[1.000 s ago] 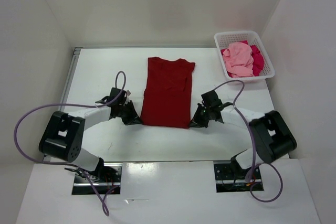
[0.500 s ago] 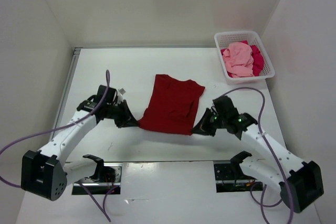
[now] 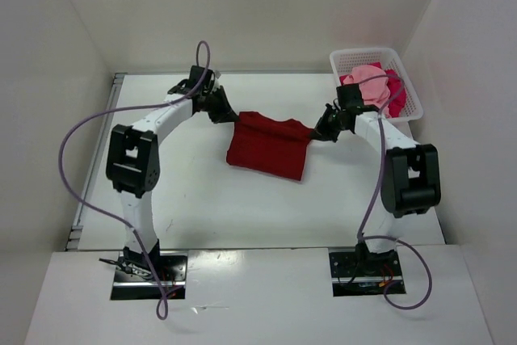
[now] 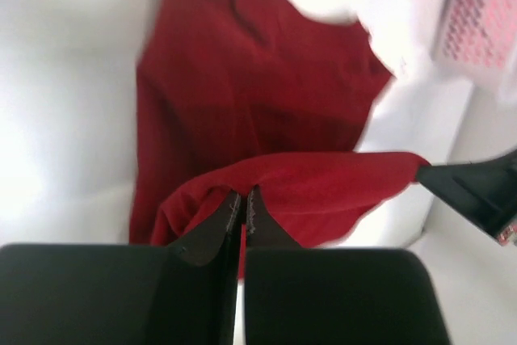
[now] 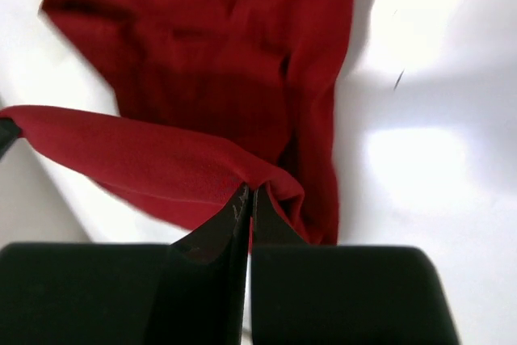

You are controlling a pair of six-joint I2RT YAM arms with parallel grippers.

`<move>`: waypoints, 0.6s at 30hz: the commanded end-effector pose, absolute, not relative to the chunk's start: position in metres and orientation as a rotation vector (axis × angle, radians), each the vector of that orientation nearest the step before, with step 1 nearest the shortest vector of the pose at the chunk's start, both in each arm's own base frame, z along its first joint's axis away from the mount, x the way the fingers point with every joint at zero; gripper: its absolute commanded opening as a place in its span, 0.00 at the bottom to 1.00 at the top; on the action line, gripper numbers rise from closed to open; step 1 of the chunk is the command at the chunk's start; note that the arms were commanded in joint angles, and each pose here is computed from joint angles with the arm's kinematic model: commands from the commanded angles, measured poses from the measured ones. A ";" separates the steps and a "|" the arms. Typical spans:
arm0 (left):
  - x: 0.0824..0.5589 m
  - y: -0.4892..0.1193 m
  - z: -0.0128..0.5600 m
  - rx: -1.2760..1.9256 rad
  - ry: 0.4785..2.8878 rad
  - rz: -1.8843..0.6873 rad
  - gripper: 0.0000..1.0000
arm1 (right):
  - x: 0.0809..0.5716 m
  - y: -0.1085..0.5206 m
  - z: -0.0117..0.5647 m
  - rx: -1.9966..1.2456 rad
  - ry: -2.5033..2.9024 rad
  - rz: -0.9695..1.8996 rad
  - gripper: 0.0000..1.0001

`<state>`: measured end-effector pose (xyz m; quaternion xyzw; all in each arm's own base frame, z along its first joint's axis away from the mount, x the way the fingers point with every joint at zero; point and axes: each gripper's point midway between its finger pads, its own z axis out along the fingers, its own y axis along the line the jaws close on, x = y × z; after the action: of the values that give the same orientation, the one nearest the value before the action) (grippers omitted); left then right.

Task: Fold and stack the t-shirts
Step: Fold the long partially folded tshirt into a neat square

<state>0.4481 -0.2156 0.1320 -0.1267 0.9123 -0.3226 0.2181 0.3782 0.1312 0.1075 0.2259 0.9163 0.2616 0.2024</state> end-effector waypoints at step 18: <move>0.567 -0.211 0.180 -0.368 2.195 -0.850 0.45 | 0.502 0.105 0.140 0.533 2.372 0.444 0.42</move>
<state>0.5599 -0.2207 0.1068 -0.1516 0.8926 -0.3079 0.2923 0.4904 0.1064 0.0886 0.2238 0.9195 0.1758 0.2710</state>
